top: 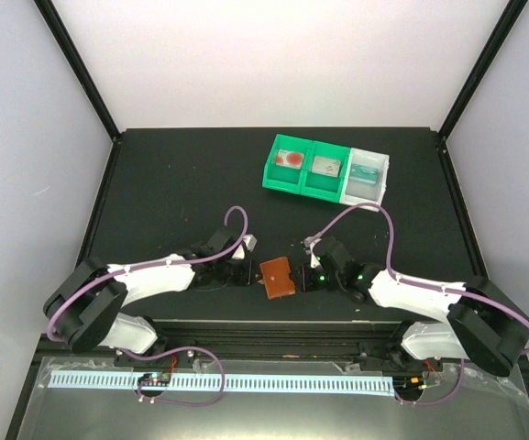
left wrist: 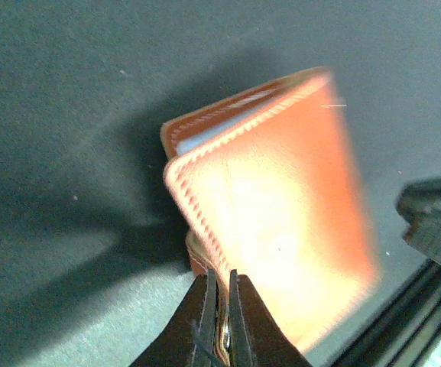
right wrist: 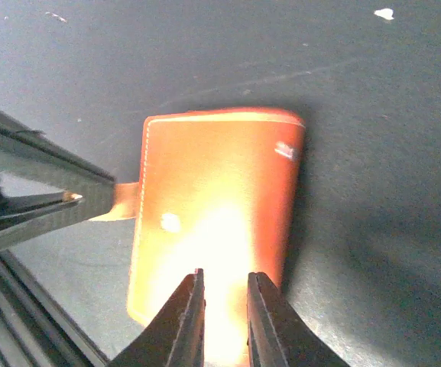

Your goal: Take the credit cards out of the card holder

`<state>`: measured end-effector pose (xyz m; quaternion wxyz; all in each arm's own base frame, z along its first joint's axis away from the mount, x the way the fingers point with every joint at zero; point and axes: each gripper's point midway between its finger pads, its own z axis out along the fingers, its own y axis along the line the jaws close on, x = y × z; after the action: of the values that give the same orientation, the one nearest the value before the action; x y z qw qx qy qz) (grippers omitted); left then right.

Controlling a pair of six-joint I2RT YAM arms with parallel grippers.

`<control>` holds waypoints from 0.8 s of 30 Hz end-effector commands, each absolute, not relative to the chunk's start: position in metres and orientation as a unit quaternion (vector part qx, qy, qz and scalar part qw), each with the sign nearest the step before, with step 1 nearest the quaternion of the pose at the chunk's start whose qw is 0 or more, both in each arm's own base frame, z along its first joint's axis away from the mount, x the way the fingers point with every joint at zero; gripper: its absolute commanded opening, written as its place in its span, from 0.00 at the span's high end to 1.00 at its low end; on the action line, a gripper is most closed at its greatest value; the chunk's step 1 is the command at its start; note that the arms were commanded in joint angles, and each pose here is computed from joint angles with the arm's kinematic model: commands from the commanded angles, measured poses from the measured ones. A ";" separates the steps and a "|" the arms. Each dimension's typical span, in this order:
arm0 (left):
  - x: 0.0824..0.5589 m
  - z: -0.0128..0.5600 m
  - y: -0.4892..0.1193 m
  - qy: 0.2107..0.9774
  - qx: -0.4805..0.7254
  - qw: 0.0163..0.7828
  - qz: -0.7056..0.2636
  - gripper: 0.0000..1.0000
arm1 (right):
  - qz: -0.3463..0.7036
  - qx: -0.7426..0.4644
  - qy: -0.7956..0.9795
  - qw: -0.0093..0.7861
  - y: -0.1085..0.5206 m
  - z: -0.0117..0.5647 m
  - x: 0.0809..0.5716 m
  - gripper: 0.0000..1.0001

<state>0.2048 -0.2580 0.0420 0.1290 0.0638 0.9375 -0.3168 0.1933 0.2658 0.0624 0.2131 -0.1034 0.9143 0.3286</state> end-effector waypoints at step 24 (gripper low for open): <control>0.192 0.112 -0.276 0.880 0.068 0.162 -0.442 0.98 | 0.288 -0.197 0.910 0.223 0.279 0.076 0.173 0.28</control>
<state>0.1890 -0.2708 0.0982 0.1522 0.0657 0.8893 -0.4262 0.1660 0.2732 0.0691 0.2043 -0.1915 0.9130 0.2966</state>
